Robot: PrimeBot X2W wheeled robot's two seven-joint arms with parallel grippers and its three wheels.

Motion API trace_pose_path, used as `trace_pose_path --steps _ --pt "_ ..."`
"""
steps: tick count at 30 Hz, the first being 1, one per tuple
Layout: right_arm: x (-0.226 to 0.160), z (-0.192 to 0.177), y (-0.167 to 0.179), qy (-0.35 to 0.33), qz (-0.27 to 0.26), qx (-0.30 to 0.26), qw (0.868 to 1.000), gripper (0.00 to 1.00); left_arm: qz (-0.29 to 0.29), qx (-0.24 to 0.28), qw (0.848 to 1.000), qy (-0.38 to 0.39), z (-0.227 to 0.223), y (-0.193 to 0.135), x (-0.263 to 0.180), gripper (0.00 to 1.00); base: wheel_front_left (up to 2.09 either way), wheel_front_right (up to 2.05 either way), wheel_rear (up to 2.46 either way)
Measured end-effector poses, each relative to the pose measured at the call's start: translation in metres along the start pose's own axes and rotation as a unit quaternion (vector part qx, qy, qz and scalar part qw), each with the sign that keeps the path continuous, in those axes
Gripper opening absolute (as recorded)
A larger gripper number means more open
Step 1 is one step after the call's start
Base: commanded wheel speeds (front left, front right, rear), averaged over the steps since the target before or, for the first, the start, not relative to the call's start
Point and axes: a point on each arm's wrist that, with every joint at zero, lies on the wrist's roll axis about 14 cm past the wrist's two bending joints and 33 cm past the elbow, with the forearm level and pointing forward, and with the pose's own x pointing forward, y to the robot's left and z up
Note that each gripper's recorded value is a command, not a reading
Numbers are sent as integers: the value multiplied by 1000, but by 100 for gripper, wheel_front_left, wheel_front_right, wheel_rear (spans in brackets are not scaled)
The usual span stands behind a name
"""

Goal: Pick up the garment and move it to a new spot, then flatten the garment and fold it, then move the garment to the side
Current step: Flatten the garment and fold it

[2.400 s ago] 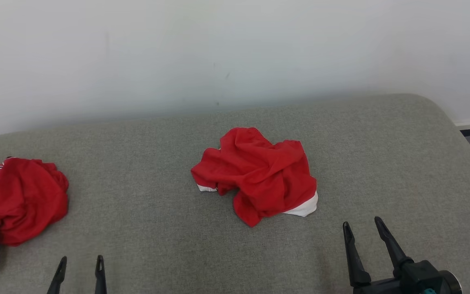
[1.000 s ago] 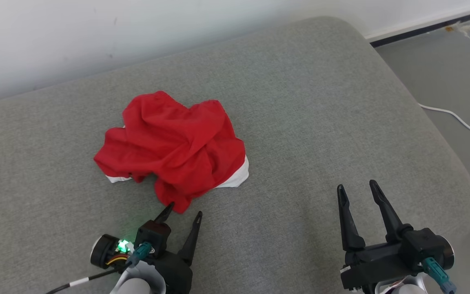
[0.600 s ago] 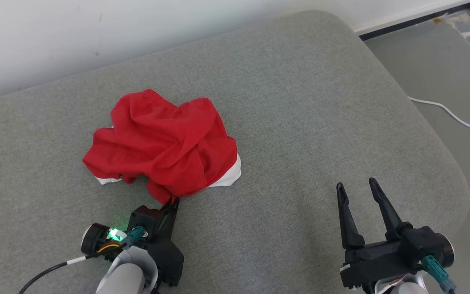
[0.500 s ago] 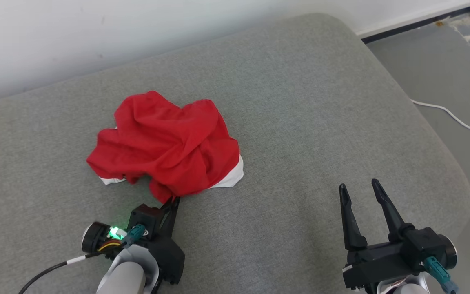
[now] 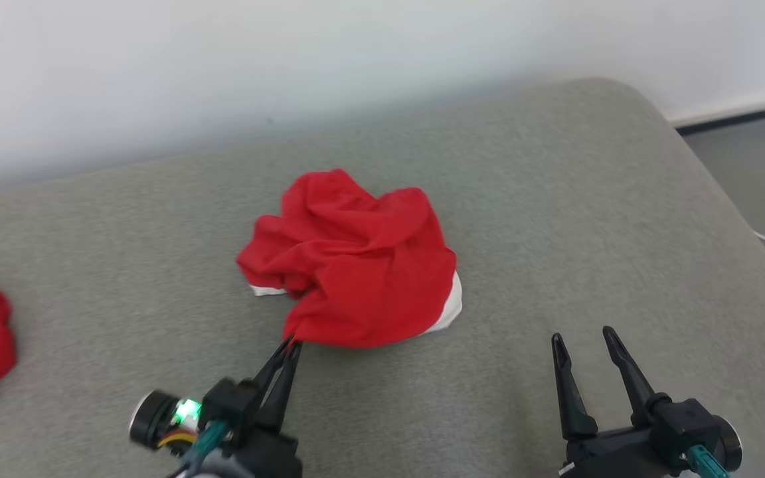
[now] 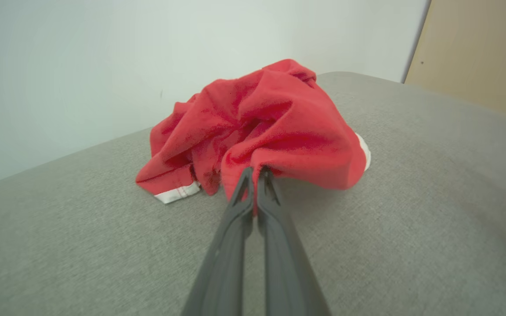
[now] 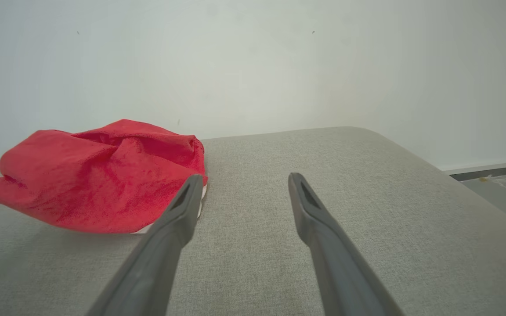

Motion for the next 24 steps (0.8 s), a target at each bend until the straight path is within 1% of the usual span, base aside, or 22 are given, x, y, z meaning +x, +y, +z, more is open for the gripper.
trace_pose_path --steps 4,10,13,16,21,23,24 --pt "4 1 16 -4 24 9 1000 100 46 7 999 8 -4 22 -38 0 0 0 0" --pt "13 6 41 -14 62 17 998 100 134 -11 990 39 -19 55 -100 0 0 0 0" --pt "17 9 50 -18 76 19 997 100 171 -29 983 59 -32 61 -129 0 0 0 0" --pt "19 10 56 -20 85 20 996 100 198 -45 975 88 -50 60 -155 0 0 0 0" --pt "18 8 54 -17 81 20 996 100 213 -59 971 92 -55 63 -162 0 0 0 0" --pt "17 8 52 -18 80 19 996 100 216 -56 972 76 -49 64 -159 50 0 0 0" --pt "17 9 51 -18 78 19 997 100 222 -62 971 62 -43 66 -157 100 0 0 0"
